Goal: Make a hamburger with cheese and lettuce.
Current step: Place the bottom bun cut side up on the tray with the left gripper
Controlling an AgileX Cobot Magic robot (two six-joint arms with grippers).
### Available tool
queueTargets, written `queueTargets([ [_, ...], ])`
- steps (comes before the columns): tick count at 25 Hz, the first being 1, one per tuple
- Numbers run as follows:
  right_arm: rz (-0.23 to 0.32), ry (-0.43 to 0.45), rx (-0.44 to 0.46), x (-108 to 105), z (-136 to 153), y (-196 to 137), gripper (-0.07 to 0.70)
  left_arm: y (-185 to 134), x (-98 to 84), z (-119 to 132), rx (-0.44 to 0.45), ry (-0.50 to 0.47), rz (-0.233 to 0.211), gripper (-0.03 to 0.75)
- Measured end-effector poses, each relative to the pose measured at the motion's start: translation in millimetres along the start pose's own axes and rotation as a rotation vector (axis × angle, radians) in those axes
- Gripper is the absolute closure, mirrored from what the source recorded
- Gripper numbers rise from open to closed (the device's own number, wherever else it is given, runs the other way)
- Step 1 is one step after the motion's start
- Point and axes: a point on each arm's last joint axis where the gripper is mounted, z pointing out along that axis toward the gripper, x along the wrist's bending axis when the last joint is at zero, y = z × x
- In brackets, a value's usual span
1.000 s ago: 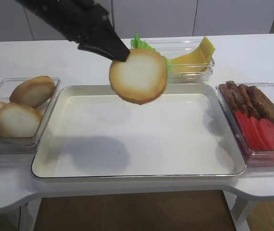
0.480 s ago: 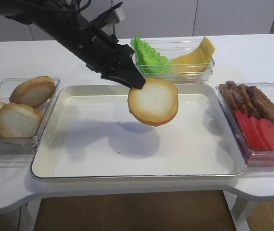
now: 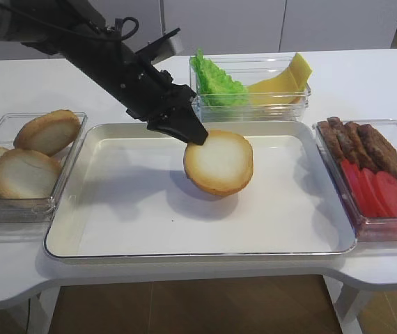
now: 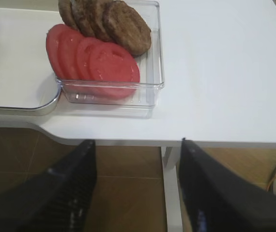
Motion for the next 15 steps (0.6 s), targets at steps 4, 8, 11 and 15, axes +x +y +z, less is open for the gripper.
queueTargets([
  [4,0.0,0.0,0.0,0,0,0,0.205,-2,4.6,5,0.015,0.001,-0.012,0.643],
  [8,0.0,0.0,0.0,0,0,0,0.205,-4,9.8,11,0.032,0.004,-0.022,0.643],
  [11,0.002,0.0,0.0,0,0,0,0.205,-4,11.9,13,0.038,0.013,-0.022,0.643],
  [15,0.002,0.0,0.0,0,0,0,0.205,-4,13.2,13,0.034,0.026,-0.018,0.644],
])
